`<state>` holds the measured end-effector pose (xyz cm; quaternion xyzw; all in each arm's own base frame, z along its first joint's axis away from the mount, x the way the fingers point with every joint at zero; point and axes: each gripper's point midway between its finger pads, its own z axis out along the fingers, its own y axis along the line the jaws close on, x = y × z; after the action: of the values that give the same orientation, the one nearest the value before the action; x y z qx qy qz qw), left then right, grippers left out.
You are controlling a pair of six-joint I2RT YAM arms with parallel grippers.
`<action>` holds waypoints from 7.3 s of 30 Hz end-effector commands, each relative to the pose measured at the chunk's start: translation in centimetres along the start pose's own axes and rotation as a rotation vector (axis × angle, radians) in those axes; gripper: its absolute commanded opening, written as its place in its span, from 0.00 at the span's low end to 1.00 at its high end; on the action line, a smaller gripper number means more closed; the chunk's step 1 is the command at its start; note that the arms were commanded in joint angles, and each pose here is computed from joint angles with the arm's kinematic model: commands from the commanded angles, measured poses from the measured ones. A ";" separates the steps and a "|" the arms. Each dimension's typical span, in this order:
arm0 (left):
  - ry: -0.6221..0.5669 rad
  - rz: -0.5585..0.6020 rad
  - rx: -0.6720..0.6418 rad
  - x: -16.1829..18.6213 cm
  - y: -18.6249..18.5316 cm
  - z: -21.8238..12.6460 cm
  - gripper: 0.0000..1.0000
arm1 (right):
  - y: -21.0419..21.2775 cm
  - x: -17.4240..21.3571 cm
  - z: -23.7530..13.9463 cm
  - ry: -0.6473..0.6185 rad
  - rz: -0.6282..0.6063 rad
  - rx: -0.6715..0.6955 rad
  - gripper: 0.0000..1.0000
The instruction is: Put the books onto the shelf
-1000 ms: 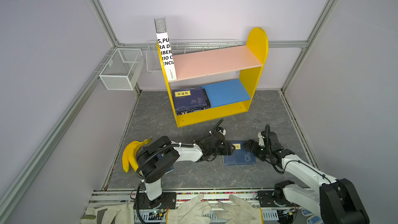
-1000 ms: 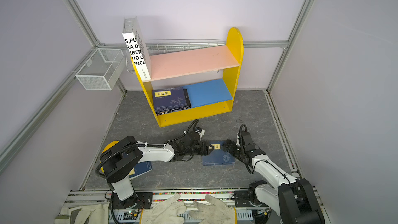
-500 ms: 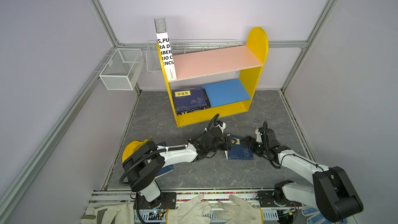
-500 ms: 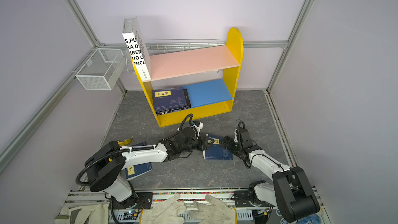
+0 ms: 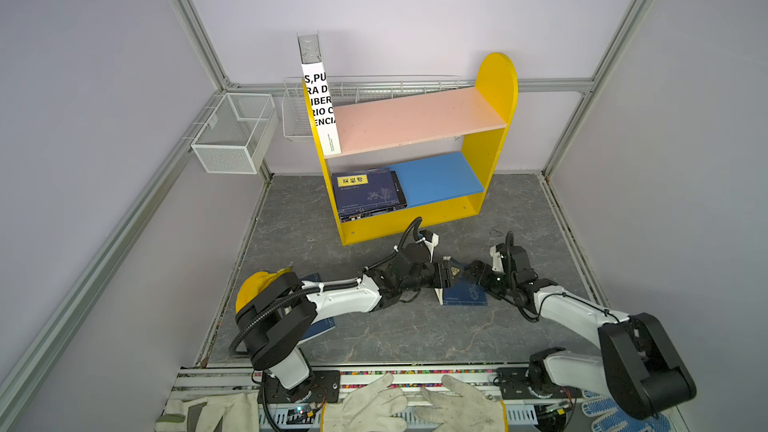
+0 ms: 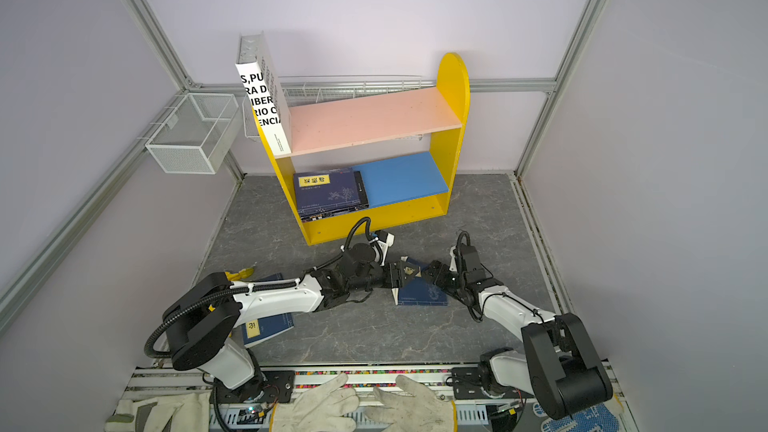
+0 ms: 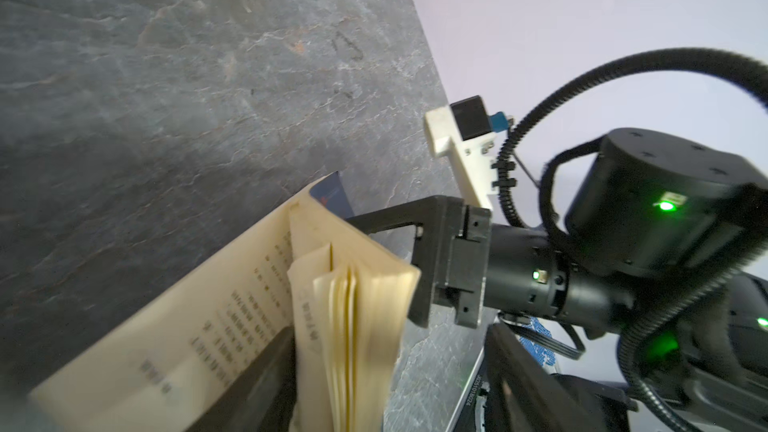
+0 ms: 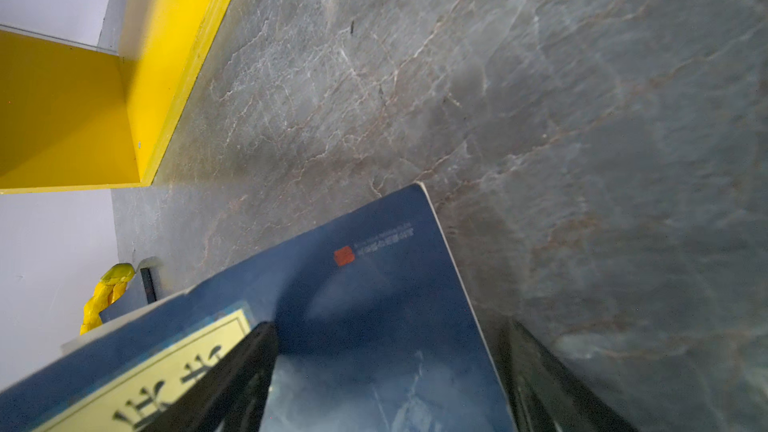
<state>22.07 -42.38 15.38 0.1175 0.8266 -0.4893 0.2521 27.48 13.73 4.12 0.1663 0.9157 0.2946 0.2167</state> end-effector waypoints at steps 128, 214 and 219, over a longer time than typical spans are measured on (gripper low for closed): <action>-0.411 0.296 0.020 -13.6 -12.0 -27.4 0.00 | 27.4 3.5 -19.2 0.137 -0.416 -1.161 0.34; -0.534 -0.015 -0.440 -15.5 5.2 -33.0 0.84 | 32.8 -6.6 -6.0 0.055 -0.418 -0.841 0.10; -0.541 -0.022 -0.514 -15.5 7.4 -33.6 0.87 | 34.3 -8.0 -2.7 0.087 -0.426 -0.867 0.10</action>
<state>28.25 -10.02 32.57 -0.0925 0.8114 -0.3246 0.4772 38.02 34.90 27.92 -0.1129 0.7514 0.5957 0.2605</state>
